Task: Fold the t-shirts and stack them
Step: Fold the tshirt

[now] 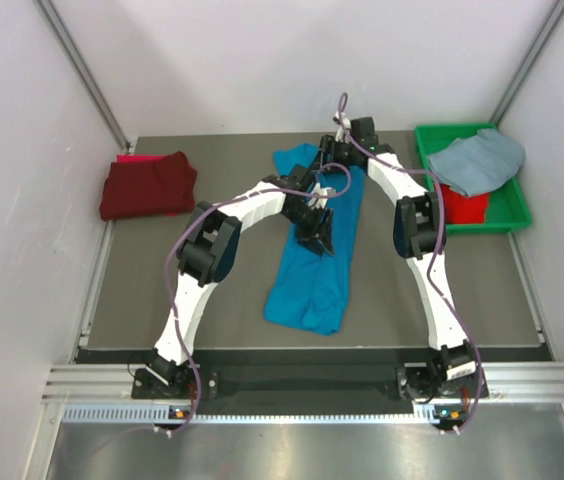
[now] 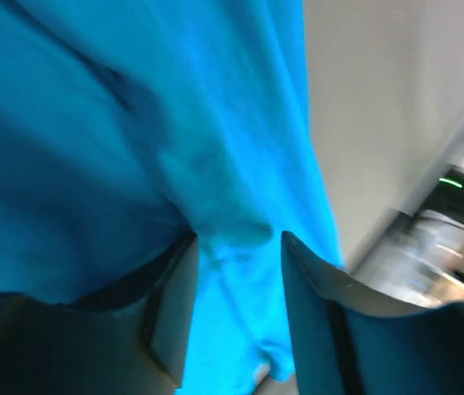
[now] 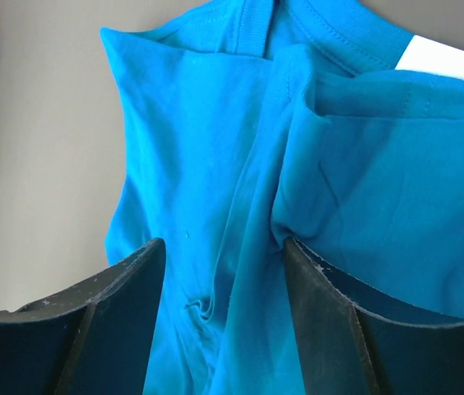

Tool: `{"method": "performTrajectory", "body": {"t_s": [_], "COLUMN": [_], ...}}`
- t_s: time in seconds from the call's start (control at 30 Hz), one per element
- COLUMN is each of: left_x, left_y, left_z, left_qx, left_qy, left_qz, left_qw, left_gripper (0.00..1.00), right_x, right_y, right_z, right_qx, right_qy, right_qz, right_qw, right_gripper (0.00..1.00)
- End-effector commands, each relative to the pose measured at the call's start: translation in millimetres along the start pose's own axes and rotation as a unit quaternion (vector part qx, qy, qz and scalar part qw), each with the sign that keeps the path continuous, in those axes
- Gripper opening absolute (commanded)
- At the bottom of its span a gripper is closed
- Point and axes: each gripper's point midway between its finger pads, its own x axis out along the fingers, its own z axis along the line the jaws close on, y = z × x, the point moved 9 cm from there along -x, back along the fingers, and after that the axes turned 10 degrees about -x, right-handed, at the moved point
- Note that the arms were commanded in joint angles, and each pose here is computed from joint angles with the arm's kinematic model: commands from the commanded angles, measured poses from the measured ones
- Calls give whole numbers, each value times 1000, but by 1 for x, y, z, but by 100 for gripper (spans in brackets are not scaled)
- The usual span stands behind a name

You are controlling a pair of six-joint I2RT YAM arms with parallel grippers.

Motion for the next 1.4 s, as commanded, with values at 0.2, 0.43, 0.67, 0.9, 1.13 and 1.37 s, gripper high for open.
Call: {"method": "performTrajectory", "body": {"t_s": [0.2,0.43,0.67,0.9,1.13,1.37], "left_x": [-119,-142,-131,-128,-117,-104], "left_y": [-26,-9,25,62,109,124], "left_z": [-41,-69,-74,-43,-7,10], "left_qx": [163,223,230,187,126,96], "left_qy": [-218,-177,-170,-217,-248,-246], "left_qz": [-194,-193,-139,-94,-29,26], "left_qw": [943,939,948,953,960,964], "left_gripper": [63,58,51,52,52,55], "right_x": [-53,-90,-91,-89,-81,-67], "right_y": [-50,-66,-65,-52,-41,-32], "right_z": [35,46,25,10,-6,-14], "right_qx": [-95,-127,-118,-106,-89,-72], "right_qy": [16,43,76,95,102,98], "right_qz": [-39,-49,-47,-25,-12,-7], "right_qw": [995,990,989,989,991,993], "right_gripper": [62,63,63,63,63,63]}}
